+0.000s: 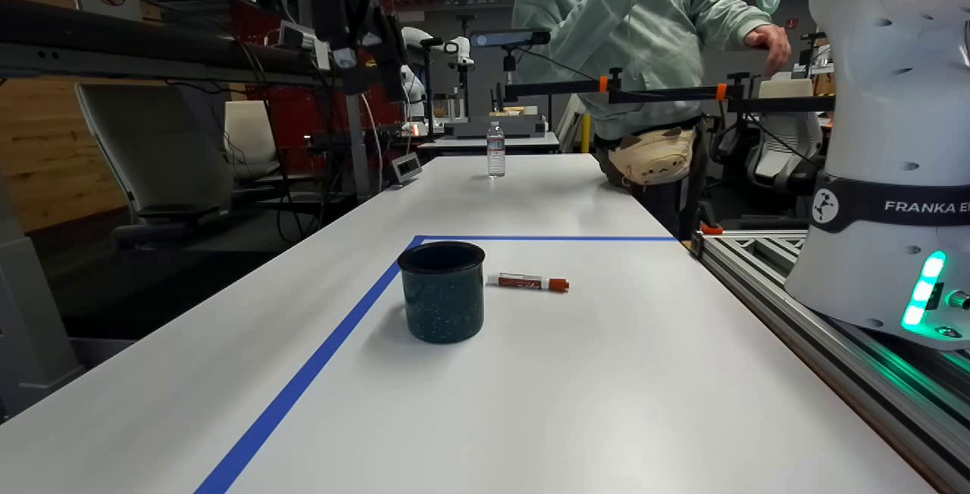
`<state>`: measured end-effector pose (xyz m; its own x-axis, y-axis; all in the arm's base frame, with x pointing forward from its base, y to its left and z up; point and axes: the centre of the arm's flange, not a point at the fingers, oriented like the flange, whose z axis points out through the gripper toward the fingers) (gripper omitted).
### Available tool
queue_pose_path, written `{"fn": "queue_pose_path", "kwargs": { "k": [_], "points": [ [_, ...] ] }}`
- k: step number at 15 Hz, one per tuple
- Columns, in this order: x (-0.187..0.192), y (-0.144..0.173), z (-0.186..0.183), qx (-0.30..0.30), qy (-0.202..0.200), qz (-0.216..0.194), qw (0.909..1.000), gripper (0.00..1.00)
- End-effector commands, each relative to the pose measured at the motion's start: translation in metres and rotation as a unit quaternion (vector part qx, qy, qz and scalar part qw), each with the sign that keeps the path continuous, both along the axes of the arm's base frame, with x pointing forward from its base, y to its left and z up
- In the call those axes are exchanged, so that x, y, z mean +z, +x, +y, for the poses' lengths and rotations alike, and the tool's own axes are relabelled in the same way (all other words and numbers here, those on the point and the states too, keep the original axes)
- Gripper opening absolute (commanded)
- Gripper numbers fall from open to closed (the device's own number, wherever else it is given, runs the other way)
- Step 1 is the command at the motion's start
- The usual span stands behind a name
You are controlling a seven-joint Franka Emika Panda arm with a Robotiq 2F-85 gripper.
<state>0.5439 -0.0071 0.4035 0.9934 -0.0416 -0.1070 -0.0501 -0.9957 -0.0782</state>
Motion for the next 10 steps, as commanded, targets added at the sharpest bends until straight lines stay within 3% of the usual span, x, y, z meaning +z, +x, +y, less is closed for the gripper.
{"fn": "queue_pose_path", "kwargs": {
  "k": [1,10],
  "points": [
    [0.0104,-0.0075,0.0072,0.0,-0.009,-0.011,0.9999,1.0],
    [0.0104,-0.0079,0.0142,0.009,-0.01,-0.016,0.9998,1.0]
  ]
}}
